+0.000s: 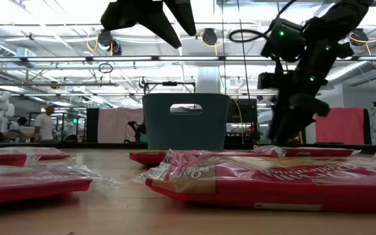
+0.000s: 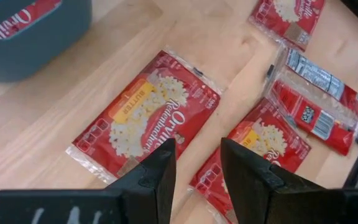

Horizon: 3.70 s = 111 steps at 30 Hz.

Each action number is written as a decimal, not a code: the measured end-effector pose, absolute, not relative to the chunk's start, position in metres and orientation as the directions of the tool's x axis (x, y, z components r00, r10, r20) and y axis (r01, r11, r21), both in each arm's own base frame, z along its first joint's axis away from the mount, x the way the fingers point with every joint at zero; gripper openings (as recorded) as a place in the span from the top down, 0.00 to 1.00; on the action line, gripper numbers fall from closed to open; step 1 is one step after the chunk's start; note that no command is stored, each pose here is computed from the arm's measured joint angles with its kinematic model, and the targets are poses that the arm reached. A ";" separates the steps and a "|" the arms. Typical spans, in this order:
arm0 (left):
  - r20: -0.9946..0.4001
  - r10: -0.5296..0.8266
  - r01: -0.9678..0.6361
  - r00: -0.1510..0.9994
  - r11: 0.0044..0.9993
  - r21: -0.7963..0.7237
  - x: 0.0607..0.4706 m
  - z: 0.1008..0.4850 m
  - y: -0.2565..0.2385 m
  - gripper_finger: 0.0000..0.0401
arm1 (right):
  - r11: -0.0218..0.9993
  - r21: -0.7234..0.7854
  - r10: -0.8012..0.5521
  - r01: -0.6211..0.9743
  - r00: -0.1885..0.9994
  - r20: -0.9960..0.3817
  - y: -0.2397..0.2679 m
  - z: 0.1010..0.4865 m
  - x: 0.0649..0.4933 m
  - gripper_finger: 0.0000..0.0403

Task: Sort popcorn bags into baskets
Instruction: Put the red popcorn bag into the blue bin

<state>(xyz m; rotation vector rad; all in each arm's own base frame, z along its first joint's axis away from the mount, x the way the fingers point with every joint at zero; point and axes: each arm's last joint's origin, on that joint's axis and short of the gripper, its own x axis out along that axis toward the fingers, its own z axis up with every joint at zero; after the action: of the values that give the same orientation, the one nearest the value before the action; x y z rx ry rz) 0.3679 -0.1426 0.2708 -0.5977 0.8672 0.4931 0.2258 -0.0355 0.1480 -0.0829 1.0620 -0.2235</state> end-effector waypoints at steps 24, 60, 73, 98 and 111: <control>-0.805 0.144 -0.602 0.575 0.741 -0.297 0.362 0.272 -0.159 0.68 | 0.977 -0.112 -0.188 0.182 0.484 -0.855 -0.031 0.114 0.200 0.67; -0.586 0.098 -0.354 0.805 0.871 -0.342 0.371 0.346 -0.077 0.63 | 0.788 0.553 0.124 0.271 0.810 -0.573 0.041 0.282 0.196 1.00; -0.502 -0.083 -0.120 0.861 0.925 -0.359 0.372 0.367 -0.039 0.19 | 0.776 0.606 0.160 0.172 0.876 -0.454 0.046 0.326 0.197 1.00; -0.359 -0.190 0.110 0.914 0.966 -0.233 0.393 0.368 -0.017 0.28 | 0.863 0.505 0.235 -0.032 0.909 -0.344 0.019 0.353 0.202 1.00; -0.422 -0.144 0.076 0.895 0.982 -0.174 0.413 0.340 -0.014 0.60 | 0.896 0.437 0.227 -0.080 0.928 -0.296 0.005 0.357 0.204 1.00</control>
<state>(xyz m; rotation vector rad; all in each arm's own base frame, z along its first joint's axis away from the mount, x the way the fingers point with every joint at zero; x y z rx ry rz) 0.4130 -0.0144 0.3399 -0.1544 0.4484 -0.1149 0.2039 0.0047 0.3575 0.4333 0.3497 0.1622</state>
